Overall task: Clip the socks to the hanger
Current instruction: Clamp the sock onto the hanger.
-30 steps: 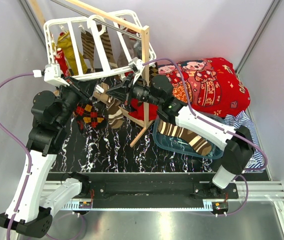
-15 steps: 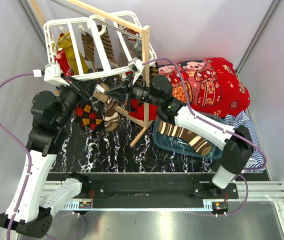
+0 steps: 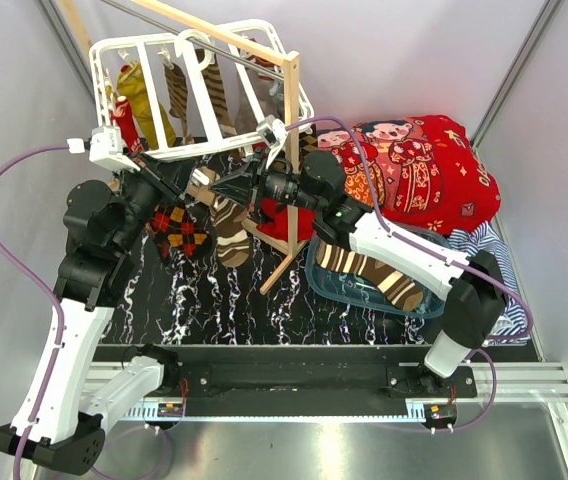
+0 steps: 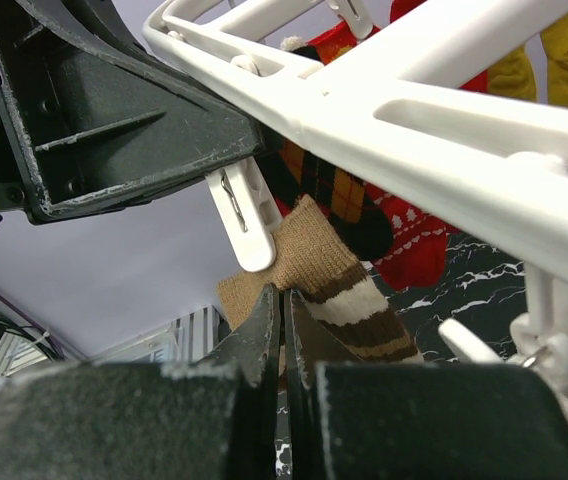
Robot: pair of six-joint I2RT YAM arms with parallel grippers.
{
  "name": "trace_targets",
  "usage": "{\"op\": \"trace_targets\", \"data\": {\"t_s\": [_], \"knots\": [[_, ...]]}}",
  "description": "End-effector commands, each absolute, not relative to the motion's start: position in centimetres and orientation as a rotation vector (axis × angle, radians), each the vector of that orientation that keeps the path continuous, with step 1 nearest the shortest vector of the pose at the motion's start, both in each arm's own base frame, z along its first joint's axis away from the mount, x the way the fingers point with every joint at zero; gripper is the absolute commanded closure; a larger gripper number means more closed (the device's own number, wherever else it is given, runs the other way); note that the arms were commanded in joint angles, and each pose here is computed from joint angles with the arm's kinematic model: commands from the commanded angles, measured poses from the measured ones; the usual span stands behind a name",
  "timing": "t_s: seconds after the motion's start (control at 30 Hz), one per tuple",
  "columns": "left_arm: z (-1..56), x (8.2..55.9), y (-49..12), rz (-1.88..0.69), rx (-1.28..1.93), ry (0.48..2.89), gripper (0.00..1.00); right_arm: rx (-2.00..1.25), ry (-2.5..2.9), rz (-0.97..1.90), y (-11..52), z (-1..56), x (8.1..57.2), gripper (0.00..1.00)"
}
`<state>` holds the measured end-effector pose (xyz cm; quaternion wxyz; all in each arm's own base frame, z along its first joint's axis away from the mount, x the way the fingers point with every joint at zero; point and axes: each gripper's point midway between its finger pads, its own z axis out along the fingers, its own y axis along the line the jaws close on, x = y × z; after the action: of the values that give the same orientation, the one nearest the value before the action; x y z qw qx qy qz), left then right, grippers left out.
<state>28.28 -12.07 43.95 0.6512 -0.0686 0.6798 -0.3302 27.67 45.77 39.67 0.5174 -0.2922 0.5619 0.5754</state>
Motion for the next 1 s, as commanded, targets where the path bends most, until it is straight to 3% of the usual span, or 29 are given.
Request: {"op": "trace_targets", "data": {"t_s": [0.0, 0.97], "knots": [[45.3, 28.2, -11.5, -0.712, -0.142, 1.509, 0.88, -0.692, 1.251, 1.411, 44.6, 42.8, 26.3, 1.00], [45.5, 28.2, -11.5, -0.714, -0.145, 1.504, 0.88, -0.694, 1.221, 1.433, 44.3, 43.9, 25.7, 1.00]]}}
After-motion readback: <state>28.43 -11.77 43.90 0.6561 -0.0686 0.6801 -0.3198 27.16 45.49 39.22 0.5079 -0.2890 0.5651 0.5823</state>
